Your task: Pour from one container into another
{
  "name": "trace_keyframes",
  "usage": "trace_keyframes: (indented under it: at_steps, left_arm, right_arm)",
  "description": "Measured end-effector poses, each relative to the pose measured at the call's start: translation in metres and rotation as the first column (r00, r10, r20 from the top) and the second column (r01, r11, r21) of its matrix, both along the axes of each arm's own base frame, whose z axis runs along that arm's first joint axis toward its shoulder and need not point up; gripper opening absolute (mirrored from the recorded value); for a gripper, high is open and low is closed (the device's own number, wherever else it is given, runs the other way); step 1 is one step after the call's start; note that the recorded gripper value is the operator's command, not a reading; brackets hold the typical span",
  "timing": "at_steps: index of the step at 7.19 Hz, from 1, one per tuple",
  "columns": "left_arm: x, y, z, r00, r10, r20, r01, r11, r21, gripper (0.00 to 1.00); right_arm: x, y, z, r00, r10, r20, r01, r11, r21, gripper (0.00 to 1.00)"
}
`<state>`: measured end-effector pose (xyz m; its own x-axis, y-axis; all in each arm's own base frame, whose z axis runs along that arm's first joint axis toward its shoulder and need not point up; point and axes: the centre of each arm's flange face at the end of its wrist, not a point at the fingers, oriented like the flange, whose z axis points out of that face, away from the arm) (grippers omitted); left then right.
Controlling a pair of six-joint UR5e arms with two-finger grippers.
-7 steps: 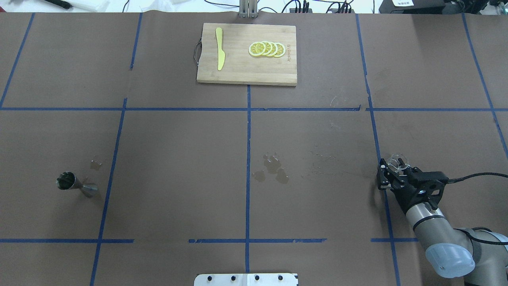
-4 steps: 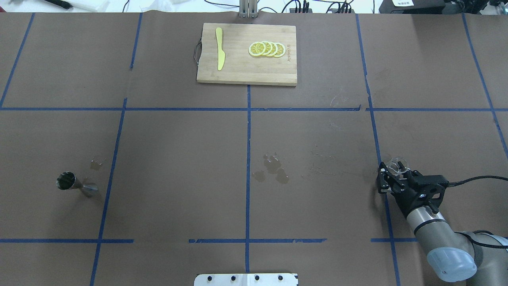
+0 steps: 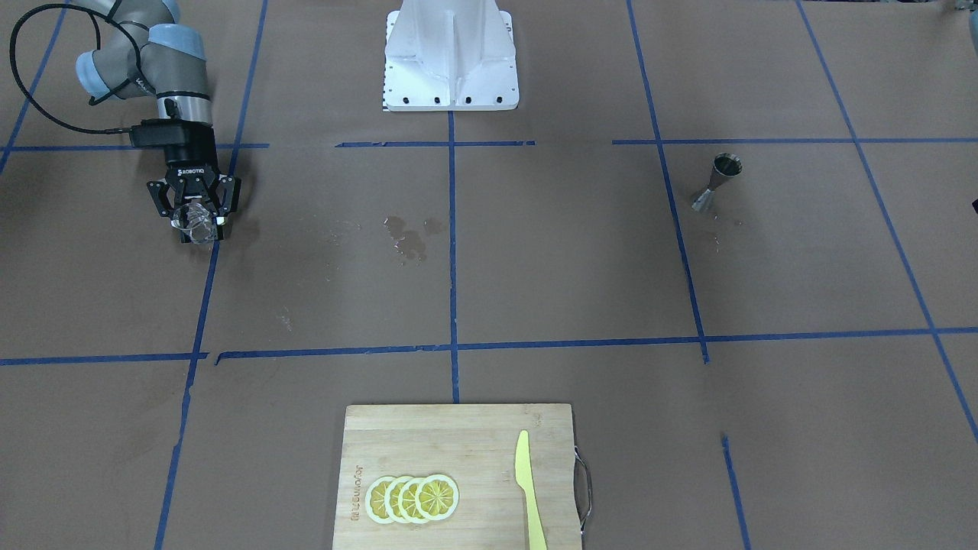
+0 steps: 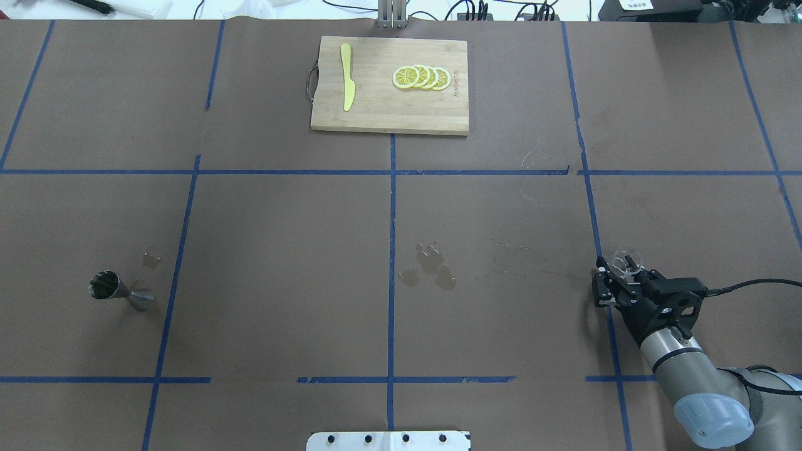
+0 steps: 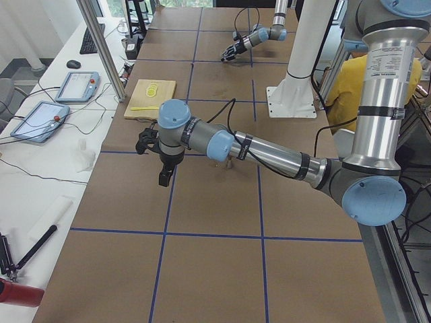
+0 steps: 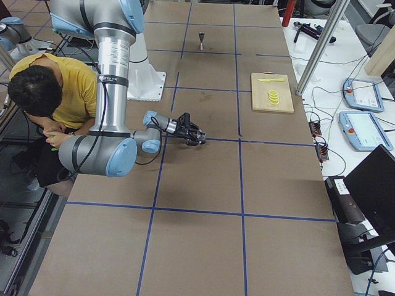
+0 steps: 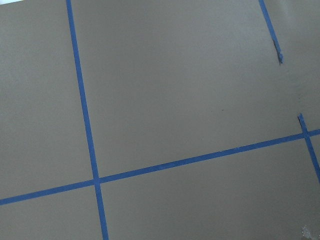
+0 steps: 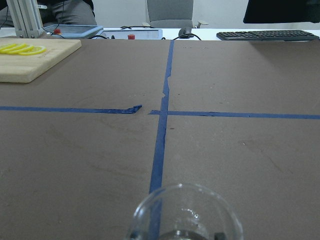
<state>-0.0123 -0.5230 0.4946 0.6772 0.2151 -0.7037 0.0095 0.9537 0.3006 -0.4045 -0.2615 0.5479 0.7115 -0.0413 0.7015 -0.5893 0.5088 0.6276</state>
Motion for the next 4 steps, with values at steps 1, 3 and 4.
trace_keyframes:
  at_steps: [1, 3, 4]
  left_arm:
    - [0.0, 0.0002, -0.001, 1.0, -0.001, -0.001, 0.001, 1.0, 0.0, 1.0]
    - [-0.0001, 0.0006, -0.0032, 1.0, -0.004, -0.002, 0.004, 1.0, 0.001, 1.0]
    - [-0.0001, 0.0007, -0.0034, 1.0, -0.005, -0.002, 0.005, 1.0, 0.0, 1.0]
  right_arm:
    - [-0.0005, 0.0015, -0.0022, 1.0, -0.003, 0.004, 0.003, 1.0, 0.001, 1.0]
    - [-0.0009, 0.0057, -0.0016, 1.0, -0.011, 0.002, 0.011, 1.0, 0.002, 1.0]
    - [0.0006, 0.0082, 0.0008, 1.0, -0.016, -0.002, 0.016, 1.0, 0.002, 1.0]
